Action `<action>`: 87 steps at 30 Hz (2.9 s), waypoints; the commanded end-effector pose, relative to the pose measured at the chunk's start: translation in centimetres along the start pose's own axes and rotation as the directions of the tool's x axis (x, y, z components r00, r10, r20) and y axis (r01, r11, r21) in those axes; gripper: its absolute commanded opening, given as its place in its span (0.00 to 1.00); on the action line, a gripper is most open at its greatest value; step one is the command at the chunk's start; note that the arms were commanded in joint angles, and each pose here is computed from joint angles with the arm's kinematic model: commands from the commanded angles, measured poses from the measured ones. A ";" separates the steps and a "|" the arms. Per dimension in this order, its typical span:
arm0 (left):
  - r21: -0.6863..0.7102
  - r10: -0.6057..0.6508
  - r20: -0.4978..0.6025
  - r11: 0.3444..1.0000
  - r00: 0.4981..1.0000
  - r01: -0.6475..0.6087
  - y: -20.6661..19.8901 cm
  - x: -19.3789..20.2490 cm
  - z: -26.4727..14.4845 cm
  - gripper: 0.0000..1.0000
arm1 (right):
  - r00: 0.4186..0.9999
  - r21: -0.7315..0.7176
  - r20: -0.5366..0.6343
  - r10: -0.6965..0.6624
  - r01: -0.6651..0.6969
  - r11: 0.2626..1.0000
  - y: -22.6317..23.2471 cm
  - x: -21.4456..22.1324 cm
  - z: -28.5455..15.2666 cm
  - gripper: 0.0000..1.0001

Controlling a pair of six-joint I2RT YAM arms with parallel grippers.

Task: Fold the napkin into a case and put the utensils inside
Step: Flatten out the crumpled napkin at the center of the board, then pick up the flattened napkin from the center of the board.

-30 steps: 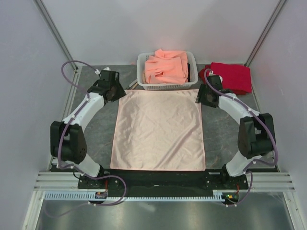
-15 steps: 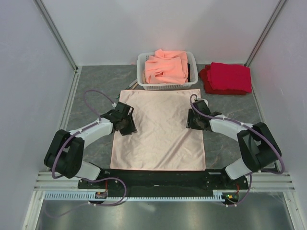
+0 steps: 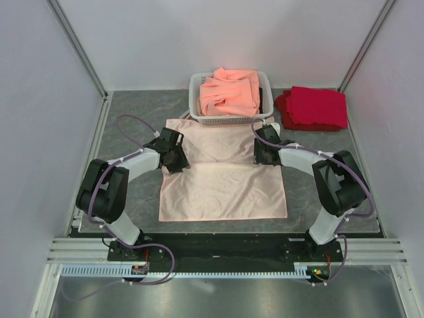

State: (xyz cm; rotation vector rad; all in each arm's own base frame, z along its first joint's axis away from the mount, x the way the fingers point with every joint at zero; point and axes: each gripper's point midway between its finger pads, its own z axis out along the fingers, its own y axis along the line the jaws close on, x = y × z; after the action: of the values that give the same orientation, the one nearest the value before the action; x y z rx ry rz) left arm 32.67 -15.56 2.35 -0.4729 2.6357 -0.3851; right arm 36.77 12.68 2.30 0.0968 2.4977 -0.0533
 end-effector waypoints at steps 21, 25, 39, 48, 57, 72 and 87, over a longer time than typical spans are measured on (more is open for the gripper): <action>-0.197 -0.335 0.087 0.917 0.938 0.346 8.1 6.1 -13.1 0.56 | 0.789 0.131 -0.180 0.588 -0.573 0.809 -7.2 14.2 -14.4 0.57; -0.218 -0.373 0.081 0.898 0.924 0.381 8.6 6.7 -13.3 0.58 | 0.777 0.152 -0.158 0.610 -0.591 0.792 -7.6 13.8 -15.0 0.53; 0.129 -0.202 -0.177 0.965 0.963 0.226 1.2 7.5 -8.5 0.32 | 0.890 0.195 -0.144 0.434 -0.404 0.894 -8.0 11.8 -12.2 0.30; 0.301 -0.186 -0.147 0.927 0.971 0.223 -3.0 4.6 -6.6 0.29 | 0.972 -0.179 -0.016 0.234 -0.233 0.956 -1.5 3.2 -11.0 0.42; 0.275 -0.172 -0.160 0.938 0.972 0.212 -3.7 3.3 -2.2 0.30 | 0.998 -0.119 -0.047 0.051 -0.056 0.991 0.3 0.4 -5.6 0.52; 0.238 -0.200 -0.132 0.944 0.971 0.226 -3.6 -1.2 0.7 0.33 | 0.999 0.019 -0.020 -0.035 0.036 0.999 -0.3 -5.1 0.2 0.61; 0.042 -0.266 -0.038 0.963 0.963 0.268 4.4 6.0 -9.8 0.46 | 0.900 0.083 -0.184 0.394 -0.385 0.919 -8.2 5.7 -12.6 0.88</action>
State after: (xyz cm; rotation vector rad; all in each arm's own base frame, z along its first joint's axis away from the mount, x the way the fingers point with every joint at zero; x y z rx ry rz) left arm 27.31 -16.52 10.83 -0.6302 2.4745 -0.8446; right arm 31.06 7.07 11.93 0.4384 2.4914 0.0320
